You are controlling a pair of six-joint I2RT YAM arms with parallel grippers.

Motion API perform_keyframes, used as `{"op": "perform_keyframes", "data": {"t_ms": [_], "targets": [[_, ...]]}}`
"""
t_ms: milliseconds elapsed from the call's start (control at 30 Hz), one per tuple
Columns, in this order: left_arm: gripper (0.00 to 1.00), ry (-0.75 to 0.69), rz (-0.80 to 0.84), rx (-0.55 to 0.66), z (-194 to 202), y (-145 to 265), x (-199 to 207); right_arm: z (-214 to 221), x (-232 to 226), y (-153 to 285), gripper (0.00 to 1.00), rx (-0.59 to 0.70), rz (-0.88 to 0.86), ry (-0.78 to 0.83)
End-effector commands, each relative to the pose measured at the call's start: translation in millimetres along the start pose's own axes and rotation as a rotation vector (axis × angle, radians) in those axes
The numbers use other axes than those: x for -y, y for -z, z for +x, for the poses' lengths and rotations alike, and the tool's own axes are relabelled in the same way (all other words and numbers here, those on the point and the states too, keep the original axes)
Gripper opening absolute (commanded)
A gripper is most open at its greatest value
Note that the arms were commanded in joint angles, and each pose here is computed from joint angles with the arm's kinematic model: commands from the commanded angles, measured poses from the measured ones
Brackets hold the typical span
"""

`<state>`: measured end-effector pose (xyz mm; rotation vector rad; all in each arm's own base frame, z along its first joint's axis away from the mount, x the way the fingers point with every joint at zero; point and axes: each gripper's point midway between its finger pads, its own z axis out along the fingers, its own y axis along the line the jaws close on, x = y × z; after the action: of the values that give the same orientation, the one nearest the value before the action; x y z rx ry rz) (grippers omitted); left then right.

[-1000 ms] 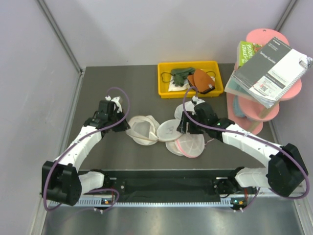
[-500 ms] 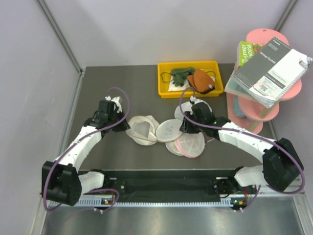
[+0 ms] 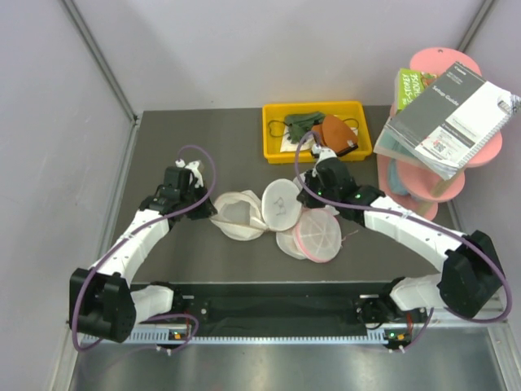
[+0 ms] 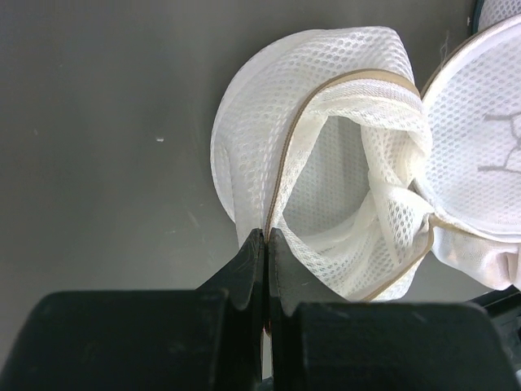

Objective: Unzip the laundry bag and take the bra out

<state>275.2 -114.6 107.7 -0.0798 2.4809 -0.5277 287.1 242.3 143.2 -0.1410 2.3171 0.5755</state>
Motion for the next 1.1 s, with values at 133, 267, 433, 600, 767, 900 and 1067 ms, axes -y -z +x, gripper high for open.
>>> {"op": "perform_keyframes", "data": {"t_ms": [133,267,433,600,767,900,1067], "targets": [[0.00,-0.008,-0.011,0.037,-12.7,4.1,1.9,-49.1,-82.2,13.7,0.00,0.161,-0.147,0.140],[0.00,0.002,-0.021,0.014,-8.9,-2.3,-1.3,-48.2,-118.4,8.5,0.00,0.188,-0.186,0.206],[0.00,0.025,-0.027,-0.043,-0.7,-14.8,-4.1,-44.5,-165.1,8.0,0.00,0.230,-0.264,0.259],[0.00,0.041,-0.035,-0.072,0.7,-27.9,-6.9,-24.8,-188.3,-12.4,0.00,0.202,-0.303,0.299],[0.00,0.059,-0.024,-0.104,2.2,-36.3,-6.6,-7.4,-209.3,-29.2,0.00,0.175,-0.367,0.310],[0.12,0.068,-0.043,-0.092,-0.2,-32.5,-10.9,2.4,-217.0,-42.0,0.00,0.157,-0.371,0.332],[0.67,0.089,-0.116,-0.056,-2.1,-12.3,-25.8,17.8,-218.8,-57.8,0.02,0.124,-0.358,0.350]]}}
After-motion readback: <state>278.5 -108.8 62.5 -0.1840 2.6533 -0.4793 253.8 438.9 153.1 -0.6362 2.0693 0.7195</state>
